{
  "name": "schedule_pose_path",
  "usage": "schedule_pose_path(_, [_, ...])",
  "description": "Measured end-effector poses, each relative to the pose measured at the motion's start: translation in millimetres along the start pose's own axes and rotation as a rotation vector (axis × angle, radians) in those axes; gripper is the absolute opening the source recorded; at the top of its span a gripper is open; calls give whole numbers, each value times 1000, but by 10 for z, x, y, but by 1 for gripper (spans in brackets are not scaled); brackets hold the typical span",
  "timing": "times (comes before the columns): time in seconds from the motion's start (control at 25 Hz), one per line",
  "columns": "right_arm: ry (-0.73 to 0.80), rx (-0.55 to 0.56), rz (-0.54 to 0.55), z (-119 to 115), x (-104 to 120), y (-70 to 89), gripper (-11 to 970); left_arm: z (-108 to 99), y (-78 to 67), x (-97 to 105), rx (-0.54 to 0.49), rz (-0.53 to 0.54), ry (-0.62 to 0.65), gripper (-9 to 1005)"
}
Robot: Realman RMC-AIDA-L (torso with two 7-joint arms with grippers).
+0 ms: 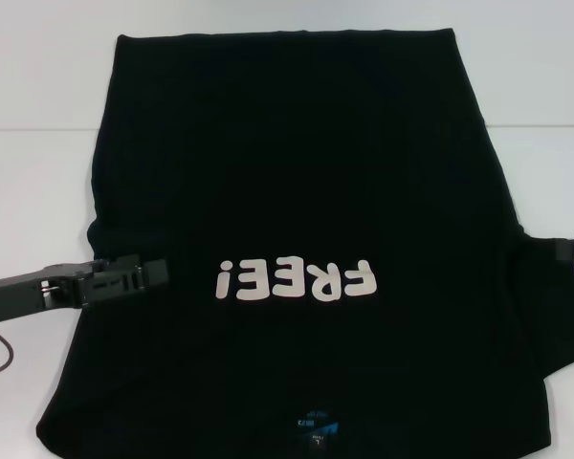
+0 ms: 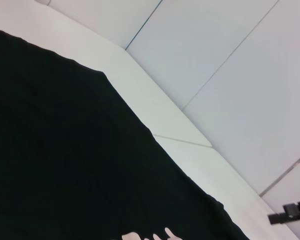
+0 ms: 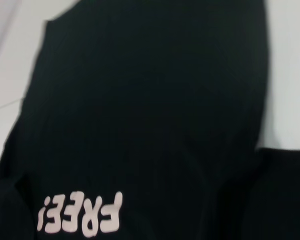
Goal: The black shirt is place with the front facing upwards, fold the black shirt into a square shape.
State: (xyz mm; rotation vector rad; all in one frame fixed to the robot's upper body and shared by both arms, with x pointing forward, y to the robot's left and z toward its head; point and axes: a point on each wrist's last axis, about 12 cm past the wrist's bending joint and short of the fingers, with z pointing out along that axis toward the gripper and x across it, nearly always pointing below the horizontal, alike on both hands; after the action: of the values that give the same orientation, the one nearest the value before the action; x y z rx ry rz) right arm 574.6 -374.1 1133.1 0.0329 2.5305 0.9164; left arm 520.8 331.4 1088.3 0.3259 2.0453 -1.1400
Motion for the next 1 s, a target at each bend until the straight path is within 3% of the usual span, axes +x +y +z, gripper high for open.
schedule_pose_path(0.2, [93,10,44,-65,30,74,897,-7,15,-17,-13,0,-17,797])
schedule_pose_path(0.48, [168,65,50,27,105,44,895,27,23,-73,-22,20,-28,793])
schedule_pose_path(1.0, [169,143,61,26,213,-132,891,98,9,-83,-13,19,-31,793])
